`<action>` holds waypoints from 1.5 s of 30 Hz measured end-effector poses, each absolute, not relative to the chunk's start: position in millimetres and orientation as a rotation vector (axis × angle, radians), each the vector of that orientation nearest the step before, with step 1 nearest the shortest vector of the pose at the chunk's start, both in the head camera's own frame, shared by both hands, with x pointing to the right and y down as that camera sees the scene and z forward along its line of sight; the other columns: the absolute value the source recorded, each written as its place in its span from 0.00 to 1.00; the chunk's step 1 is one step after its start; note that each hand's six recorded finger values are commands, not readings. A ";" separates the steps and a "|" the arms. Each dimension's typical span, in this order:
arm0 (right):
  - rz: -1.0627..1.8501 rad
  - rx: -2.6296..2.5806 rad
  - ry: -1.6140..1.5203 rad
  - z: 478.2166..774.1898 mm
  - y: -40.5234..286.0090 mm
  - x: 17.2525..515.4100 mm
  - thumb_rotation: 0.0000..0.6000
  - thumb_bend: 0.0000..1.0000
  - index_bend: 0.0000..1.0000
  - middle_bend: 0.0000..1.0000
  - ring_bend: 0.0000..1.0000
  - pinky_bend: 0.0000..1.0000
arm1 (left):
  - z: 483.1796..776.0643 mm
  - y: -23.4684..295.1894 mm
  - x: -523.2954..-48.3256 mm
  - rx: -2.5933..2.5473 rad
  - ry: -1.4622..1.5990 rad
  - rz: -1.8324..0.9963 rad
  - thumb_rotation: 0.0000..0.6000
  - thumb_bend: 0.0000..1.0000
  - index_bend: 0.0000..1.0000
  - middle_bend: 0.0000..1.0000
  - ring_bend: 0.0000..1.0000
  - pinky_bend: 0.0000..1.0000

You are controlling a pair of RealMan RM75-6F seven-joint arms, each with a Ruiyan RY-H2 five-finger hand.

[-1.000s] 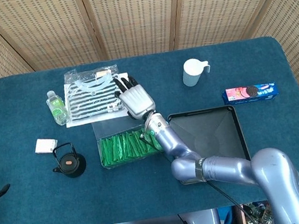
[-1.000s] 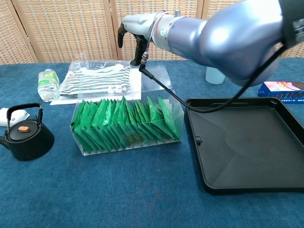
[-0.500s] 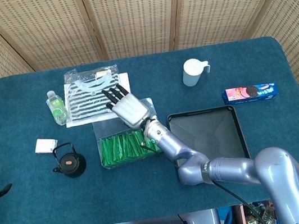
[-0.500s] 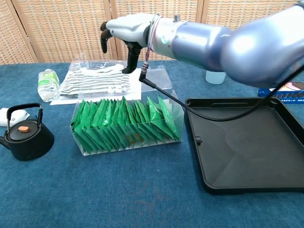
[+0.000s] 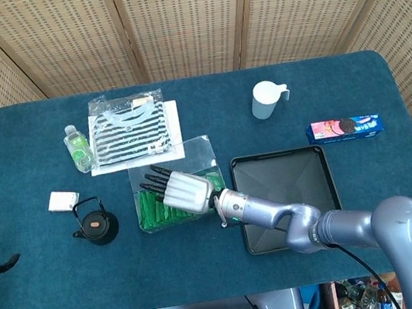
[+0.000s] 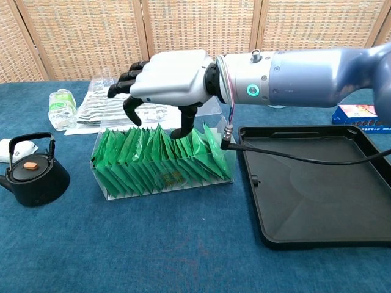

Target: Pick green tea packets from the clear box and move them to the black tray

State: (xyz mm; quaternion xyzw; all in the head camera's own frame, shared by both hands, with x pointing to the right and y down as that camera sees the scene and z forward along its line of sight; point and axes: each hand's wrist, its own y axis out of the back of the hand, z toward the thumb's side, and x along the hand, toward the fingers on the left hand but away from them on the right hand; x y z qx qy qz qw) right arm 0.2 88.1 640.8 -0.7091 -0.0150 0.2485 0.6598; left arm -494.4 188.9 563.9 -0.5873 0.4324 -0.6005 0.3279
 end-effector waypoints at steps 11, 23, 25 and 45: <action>0.581 -1.595 0.013 651.5 91.5 -5.0 1.00 0.41 0.41 0.13 0.02 0.14 | 563.4 188.7 -494.8 -1.540 1.135 -1.570 1.00 0.09 0.00 0.00 0.00 0.00; 0.578 -1.600 0.016 659.4 96.7 -18.2 1.00 0.41 0.42 0.13 0.02 0.14 | 565.3 188.3 -495.5 -1.544 1.132 -1.578 1.00 0.09 0.00 0.00 0.00 0.00; 0.580 -1.599 0.025 661.7 98.2 -18.7 1.00 0.41 0.42 0.13 0.02 0.15 | 565.6 188.5 -495.2 -1.551 1.134 -1.577 1.00 0.09 0.00 0.00 0.00 0.00; 0.632 -1.570 0.065 678.2 99.8 -10.5 1.00 0.42 0.43 0.12 0.02 0.19 | 564.3 188.4 -495.6 -1.550 1.137 -1.573 1.00 0.09 0.00 0.00 0.00 0.00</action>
